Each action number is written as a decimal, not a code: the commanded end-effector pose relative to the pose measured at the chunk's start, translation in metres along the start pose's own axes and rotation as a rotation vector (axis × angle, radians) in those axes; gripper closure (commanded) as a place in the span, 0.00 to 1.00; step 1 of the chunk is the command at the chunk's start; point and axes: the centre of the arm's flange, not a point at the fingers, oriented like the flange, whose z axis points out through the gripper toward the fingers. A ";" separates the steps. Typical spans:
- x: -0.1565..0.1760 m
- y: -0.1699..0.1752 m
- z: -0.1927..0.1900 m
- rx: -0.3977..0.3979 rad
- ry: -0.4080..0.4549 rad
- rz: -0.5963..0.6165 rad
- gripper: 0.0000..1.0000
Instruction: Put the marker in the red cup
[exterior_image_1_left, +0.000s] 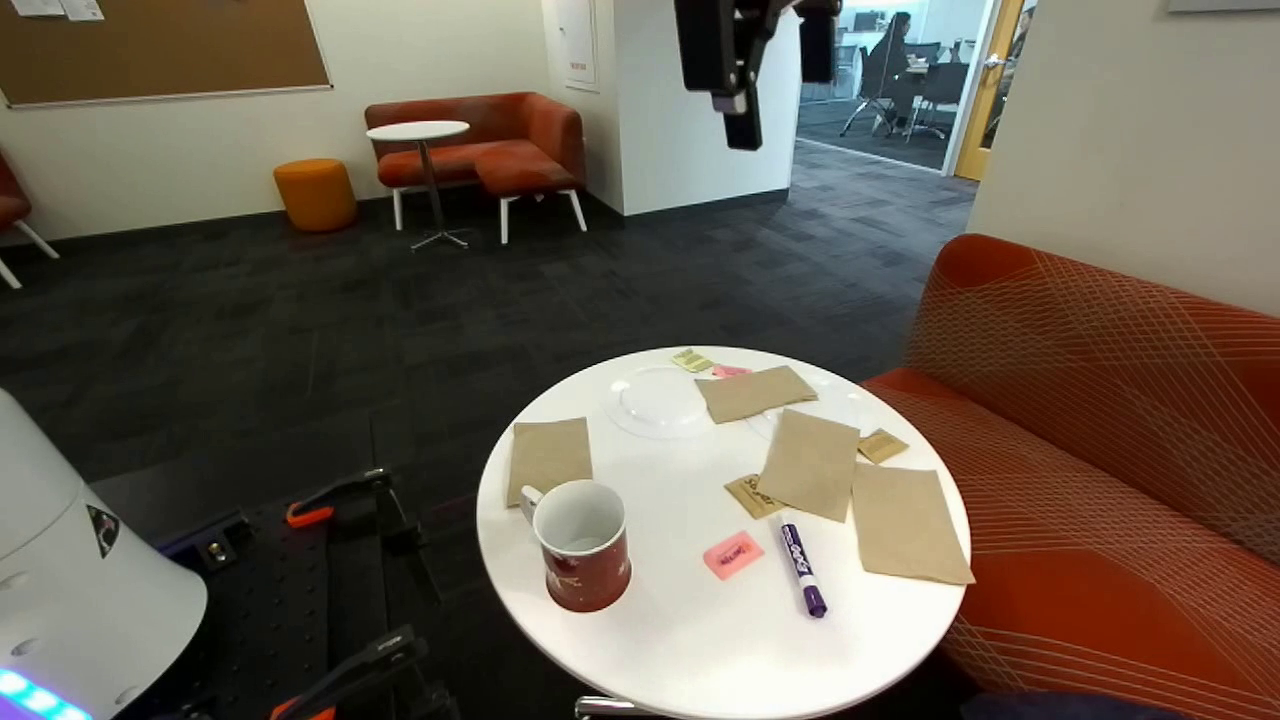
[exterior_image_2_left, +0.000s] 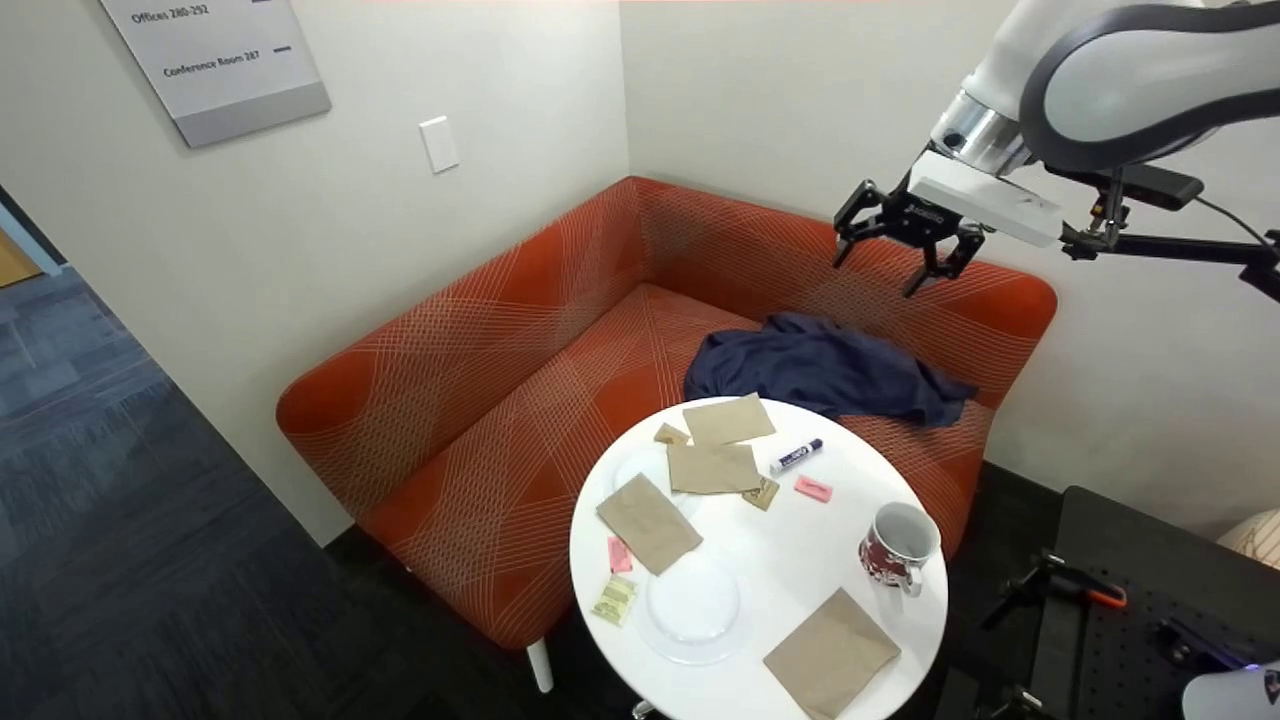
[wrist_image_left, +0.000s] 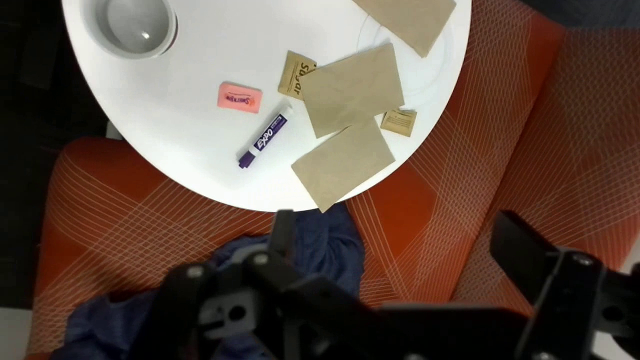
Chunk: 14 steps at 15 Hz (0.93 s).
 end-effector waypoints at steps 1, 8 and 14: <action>0.023 -0.029 0.030 -0.035 0.009 0.170 0.00; 0.058 -0.034 0.108 -0.115 0.013 0.448 0.00; 0.065 -0.020 0.173 -0.183 0.045 0.570 0.00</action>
